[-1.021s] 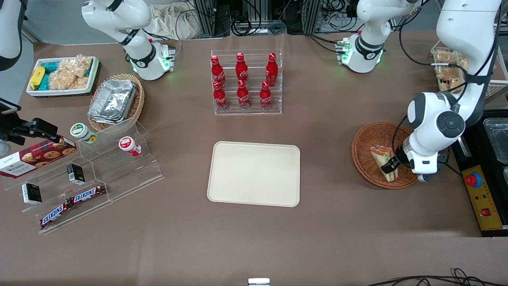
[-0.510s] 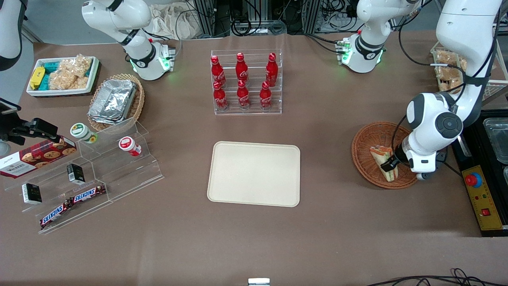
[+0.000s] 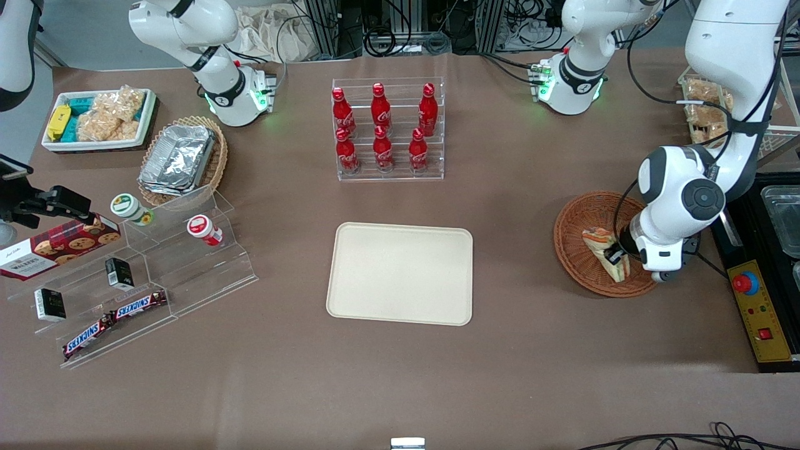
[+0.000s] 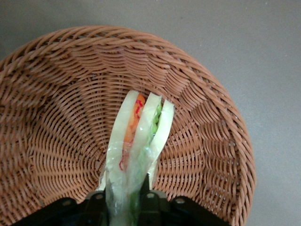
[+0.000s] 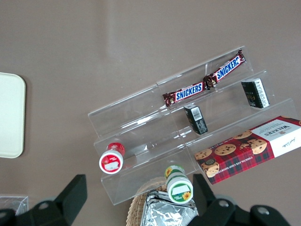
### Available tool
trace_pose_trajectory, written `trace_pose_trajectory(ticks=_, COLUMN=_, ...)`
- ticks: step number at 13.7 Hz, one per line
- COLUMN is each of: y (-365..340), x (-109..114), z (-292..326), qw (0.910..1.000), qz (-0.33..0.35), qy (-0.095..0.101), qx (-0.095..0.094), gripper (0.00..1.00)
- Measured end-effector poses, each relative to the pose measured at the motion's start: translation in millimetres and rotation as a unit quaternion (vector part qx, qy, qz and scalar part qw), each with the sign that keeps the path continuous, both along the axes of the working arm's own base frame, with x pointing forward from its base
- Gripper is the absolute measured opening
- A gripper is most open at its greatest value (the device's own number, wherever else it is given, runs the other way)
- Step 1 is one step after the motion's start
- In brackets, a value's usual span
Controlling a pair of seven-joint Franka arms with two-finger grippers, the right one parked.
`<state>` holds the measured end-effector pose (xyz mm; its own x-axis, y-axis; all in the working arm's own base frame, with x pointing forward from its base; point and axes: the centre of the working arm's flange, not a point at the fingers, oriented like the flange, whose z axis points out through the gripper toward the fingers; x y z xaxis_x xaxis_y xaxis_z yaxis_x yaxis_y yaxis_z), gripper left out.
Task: Place sandwich from basket to tray
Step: 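Lift the sandwich out of the basket and carry it toward the tray, then lower the held sandwich onto the cream tray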
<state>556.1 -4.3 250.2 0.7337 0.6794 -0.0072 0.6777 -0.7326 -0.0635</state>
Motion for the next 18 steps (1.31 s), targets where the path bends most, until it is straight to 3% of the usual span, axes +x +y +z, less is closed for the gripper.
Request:
trace_pose_trajectory(ticks=2, y=-13.0, x=8.4, z=23.0, qw=0.9992, qz=-0.023, qy=0.031, qx=0.009, gripper=0.18)
trace_pose_trajectory(ticks=4, y=-37.7, x=22.3, z=68.6, qw=0.9963, qz=-0.069, qy=0.048, qx=0.015, gripper=0.16)
trace_pose_trajectory(ticks=6, y=-68.4, x=34.3, z=118.4, qw=0.9898, qz=-0.133, qy=0.05, qx=0.015, gripper=0.18)
trace_pose_trajectory(ticks=8, y=-115.5, x=39.9, z=156.1, qw=0.9807, qz=-0.192, qy=0.036, qx=0.006, gripper=0.22)
trace_pose_trajectory(ticks=11, y=-220.4, x=32.3, z=184.9, qw=0.9597, qz=-0.279, qy=0.026, qx=-0.025, gripper=0.15)
trace_pose_trajectory(ticks=14, y=-314.7, x=27.9, z=165.7, qw=0.9372, qz=-0.341, qy=0.031, qx=-0.065, gripper=0.15)
trace_pose_trajectory(ticks=17, y=-354.7, x=48.7, z=127.5, qw=0.9283, qz=-0.355, qy=0.015, qx=-0.11, gripper=0.15)
trace_pose_trajectory(ticks=18, y=-361.9, x=53.5, z=114.4, qw=0.9257, qz=-0.362, qy=0.007, qx=-0.109, gripper=0.15)
